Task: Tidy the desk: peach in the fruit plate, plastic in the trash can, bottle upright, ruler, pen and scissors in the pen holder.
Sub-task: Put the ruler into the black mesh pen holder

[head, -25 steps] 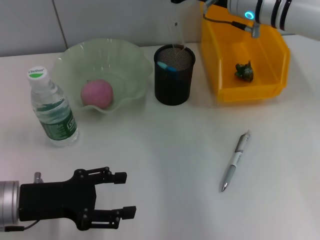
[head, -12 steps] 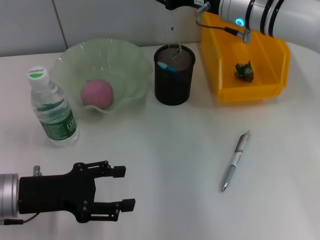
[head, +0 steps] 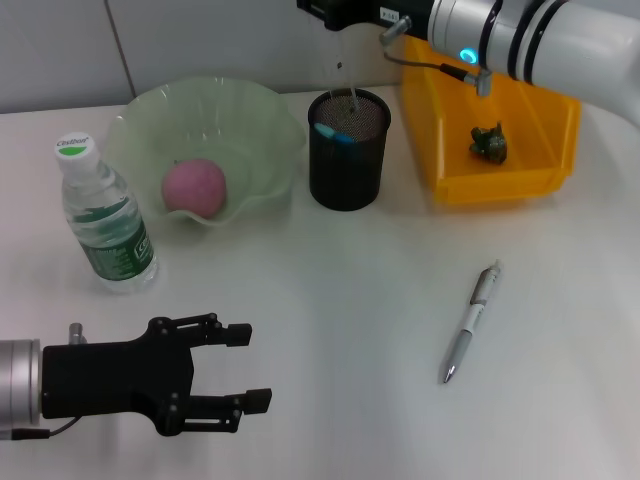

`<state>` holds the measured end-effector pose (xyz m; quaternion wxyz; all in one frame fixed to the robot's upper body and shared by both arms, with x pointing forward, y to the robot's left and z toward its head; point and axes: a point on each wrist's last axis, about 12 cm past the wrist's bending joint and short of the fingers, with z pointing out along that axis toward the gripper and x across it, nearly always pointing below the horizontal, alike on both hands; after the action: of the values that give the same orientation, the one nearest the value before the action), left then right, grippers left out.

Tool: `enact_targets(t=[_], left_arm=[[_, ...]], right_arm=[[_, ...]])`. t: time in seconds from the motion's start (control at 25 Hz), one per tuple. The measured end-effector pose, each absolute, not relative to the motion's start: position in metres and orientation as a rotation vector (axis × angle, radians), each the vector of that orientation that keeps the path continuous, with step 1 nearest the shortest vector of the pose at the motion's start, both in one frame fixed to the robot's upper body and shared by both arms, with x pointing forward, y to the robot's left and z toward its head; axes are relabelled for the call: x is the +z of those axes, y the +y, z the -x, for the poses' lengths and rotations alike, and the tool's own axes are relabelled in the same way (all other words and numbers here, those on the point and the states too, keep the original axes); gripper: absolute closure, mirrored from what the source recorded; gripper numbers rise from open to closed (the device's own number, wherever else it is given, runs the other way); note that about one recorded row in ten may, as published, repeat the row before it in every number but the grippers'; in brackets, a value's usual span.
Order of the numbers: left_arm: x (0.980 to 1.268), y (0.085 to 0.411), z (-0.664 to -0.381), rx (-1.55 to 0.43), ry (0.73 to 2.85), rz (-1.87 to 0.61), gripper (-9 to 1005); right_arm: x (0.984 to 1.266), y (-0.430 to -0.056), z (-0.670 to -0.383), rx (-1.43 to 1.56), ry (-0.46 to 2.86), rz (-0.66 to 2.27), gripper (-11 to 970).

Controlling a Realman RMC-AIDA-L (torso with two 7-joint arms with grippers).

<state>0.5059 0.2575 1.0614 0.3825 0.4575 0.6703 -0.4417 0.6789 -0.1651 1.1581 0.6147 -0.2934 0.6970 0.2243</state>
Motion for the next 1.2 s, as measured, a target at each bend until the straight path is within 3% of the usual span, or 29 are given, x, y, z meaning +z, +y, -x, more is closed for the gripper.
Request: enact_targets(t=[1.2], left_arm=[[1.0555,0.2534,-0.5055,-1.088,1.705,-1.224,176]], right_arm=[[1.1476,-0.1569,-0.6833,0.474,1.657,0.678,512]])
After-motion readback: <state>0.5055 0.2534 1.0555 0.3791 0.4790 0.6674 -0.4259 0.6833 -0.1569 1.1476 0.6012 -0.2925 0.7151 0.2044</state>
